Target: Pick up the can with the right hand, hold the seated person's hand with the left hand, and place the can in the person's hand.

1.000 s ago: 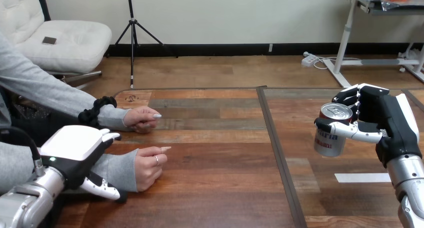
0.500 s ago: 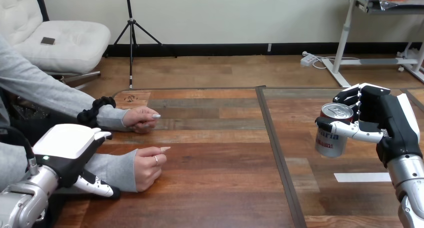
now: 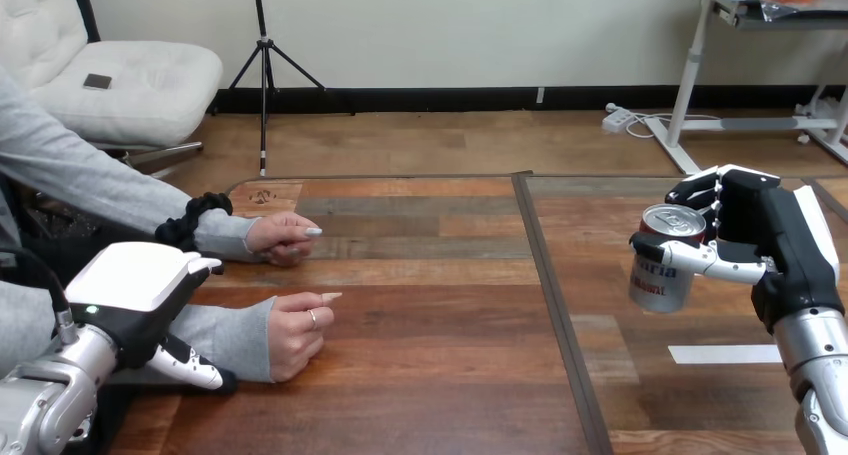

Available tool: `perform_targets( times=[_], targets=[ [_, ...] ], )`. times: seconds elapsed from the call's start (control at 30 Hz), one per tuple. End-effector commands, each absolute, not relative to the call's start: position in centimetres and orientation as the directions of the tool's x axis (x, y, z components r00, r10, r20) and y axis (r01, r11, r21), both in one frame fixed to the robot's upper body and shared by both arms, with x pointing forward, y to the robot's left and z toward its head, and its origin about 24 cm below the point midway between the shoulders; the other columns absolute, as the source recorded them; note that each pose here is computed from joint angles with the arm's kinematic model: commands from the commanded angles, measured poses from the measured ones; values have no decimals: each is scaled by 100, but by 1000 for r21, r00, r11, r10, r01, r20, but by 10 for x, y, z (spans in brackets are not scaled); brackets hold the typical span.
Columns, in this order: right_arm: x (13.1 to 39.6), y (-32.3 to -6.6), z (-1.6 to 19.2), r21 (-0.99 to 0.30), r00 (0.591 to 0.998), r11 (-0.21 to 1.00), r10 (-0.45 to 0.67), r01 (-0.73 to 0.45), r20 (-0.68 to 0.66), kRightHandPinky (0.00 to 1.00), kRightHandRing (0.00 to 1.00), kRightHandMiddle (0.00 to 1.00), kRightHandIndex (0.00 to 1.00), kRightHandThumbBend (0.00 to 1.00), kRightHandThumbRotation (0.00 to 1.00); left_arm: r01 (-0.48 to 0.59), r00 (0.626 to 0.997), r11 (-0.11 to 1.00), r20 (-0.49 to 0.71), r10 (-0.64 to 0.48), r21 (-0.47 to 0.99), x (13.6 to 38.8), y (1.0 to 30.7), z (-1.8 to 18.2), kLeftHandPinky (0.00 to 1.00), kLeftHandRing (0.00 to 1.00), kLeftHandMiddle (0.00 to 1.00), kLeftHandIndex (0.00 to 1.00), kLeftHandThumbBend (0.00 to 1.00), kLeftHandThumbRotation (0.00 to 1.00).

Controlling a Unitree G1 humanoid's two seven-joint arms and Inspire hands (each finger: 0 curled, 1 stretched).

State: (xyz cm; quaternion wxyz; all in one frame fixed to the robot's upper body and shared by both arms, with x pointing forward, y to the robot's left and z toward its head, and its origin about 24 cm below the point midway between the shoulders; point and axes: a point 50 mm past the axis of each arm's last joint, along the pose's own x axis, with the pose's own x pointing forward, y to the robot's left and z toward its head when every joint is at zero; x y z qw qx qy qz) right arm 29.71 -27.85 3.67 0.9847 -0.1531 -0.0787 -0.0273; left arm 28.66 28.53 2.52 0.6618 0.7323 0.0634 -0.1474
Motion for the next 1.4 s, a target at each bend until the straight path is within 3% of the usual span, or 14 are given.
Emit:
perform_targets(
  times=[0.0,0.57,1.0,1.37],
  targets=[
    [310,-274,66,-275,954,955,-22,109,300,25,30,39,40,87,0,295,948,-161,-309,-72,942,290,296,31,77,86,88,85,100,41],
    [310,-275,67,-280,951,953,-28,119,307,20,24,38,40,88,0,327,939,-94,-335,-83,940,291,293,34,72,80,82,79,100,33],
    [311,-275,68,-277,948,953,-27,120,316,20,24,39,40,89,0,412,906,-5,-410,-108,911,292,288,38,56,72,77,77,100,23],
    [311,-276,68,-256,950,959,-35,118,309,22,26,40,40,88,0,478,874,32,-471,-116,878,293,287,39,49,64,72,74,100,16]
  ],
)
